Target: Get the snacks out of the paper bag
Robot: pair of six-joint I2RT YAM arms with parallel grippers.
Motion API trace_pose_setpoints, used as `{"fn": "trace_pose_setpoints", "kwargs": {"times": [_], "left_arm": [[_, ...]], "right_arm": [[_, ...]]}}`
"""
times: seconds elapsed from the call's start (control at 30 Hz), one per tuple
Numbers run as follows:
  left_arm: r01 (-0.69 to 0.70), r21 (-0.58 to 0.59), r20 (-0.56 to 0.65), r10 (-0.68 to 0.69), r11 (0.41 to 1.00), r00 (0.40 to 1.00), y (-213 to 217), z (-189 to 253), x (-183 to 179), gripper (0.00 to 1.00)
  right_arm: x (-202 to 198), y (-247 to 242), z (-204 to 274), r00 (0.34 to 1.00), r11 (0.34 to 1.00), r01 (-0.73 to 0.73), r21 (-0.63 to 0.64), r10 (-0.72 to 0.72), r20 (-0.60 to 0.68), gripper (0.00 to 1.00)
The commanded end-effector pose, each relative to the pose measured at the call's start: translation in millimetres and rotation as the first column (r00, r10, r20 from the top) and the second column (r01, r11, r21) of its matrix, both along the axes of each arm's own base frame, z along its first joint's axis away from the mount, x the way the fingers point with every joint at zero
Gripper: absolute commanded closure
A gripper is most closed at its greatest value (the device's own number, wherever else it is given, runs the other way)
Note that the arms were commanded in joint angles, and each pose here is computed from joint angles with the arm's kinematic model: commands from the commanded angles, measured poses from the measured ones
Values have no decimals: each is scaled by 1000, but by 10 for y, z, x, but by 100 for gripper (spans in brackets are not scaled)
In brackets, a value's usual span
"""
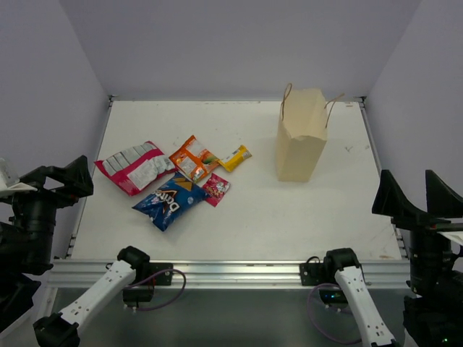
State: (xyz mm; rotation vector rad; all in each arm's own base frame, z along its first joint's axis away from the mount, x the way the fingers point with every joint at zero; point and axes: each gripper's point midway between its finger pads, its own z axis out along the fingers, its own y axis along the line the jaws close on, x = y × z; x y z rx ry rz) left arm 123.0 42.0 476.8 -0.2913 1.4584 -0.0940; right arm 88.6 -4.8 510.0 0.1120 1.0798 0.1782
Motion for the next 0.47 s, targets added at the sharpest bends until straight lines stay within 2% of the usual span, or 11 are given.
{"fn": "trace_pose_setpoints", "kwargs": {"times": [0.0,0.43], "left_arm": [[-20,33,-14,21,999,1000,-4,-33,97,0],[-6,48,-74,10,999,997,-118,-226,272,0]], "right_arm": [[12,-7,-1,1000,1000,8,-21,-8,16,1],[4,15,21,1000,1000,-10,-28,11,26,1]]}}
